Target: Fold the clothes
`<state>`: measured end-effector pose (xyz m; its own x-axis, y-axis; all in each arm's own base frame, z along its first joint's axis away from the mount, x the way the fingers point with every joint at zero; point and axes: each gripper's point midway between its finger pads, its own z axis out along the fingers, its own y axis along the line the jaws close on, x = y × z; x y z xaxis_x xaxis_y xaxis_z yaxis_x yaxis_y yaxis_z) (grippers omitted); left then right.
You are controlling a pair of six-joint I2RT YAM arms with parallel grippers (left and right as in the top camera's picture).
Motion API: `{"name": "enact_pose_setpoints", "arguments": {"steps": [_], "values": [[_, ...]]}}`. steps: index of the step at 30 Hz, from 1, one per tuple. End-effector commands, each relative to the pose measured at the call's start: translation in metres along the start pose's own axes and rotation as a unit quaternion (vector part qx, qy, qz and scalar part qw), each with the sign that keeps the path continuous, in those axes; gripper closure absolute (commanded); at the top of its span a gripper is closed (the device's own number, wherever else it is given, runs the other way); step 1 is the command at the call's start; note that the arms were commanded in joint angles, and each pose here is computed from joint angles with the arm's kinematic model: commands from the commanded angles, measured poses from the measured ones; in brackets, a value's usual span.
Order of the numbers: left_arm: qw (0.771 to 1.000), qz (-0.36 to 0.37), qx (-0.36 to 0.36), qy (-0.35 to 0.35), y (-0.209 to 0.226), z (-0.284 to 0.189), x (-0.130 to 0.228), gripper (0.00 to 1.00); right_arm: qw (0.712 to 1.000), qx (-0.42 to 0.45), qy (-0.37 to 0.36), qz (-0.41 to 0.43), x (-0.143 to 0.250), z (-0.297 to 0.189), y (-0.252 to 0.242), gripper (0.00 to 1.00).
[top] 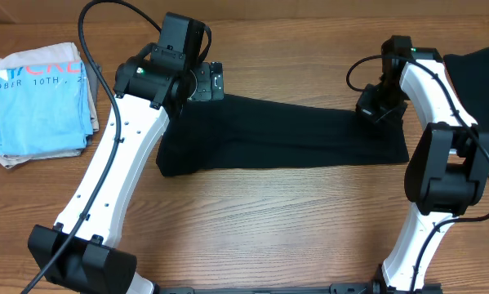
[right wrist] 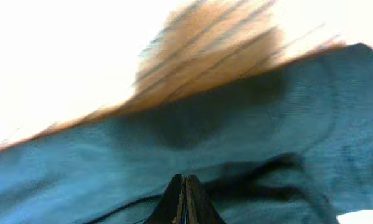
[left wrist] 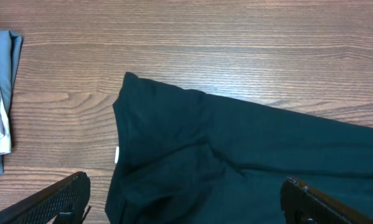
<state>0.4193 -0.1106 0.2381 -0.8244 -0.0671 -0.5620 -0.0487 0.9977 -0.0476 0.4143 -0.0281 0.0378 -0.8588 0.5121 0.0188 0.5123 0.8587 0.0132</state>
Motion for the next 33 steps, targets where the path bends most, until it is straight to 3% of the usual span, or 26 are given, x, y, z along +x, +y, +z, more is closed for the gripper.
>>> {"name": "enact_pose_setpoints", "arguments": {"steps": [1, 13, 24, 33], "values": [[1.0, 0.0, -0.01, 0.001, 0.004, 0.003, 0.0, 0.0, 0.999, 0.031, -0.004, -0.002, 0.003, 0.008, -0.012, 0.96], [1.0, 0.0, -0.01, 0.001, 0.004, 0.003, 0.0, 0.0, 0.995, 0.072, 0.063, 0.033, 0.041, 0.017, -0.033, 0.96], [1.0, -0.001, -0.01, 0.001, 0.005, 0.003, 0.0, 0.0, 0.984, 0.145, 0.082, 0.07, 0.062, 0.026, -0.062, 0.96], [1.0, -0.001, -0.01, 0.001, 0.005, 0.003, 0.0, 0.0, 0.981, 0.148, 0.095, 0.081, 0.07, 0.022, -0.064, 0.96]]}}
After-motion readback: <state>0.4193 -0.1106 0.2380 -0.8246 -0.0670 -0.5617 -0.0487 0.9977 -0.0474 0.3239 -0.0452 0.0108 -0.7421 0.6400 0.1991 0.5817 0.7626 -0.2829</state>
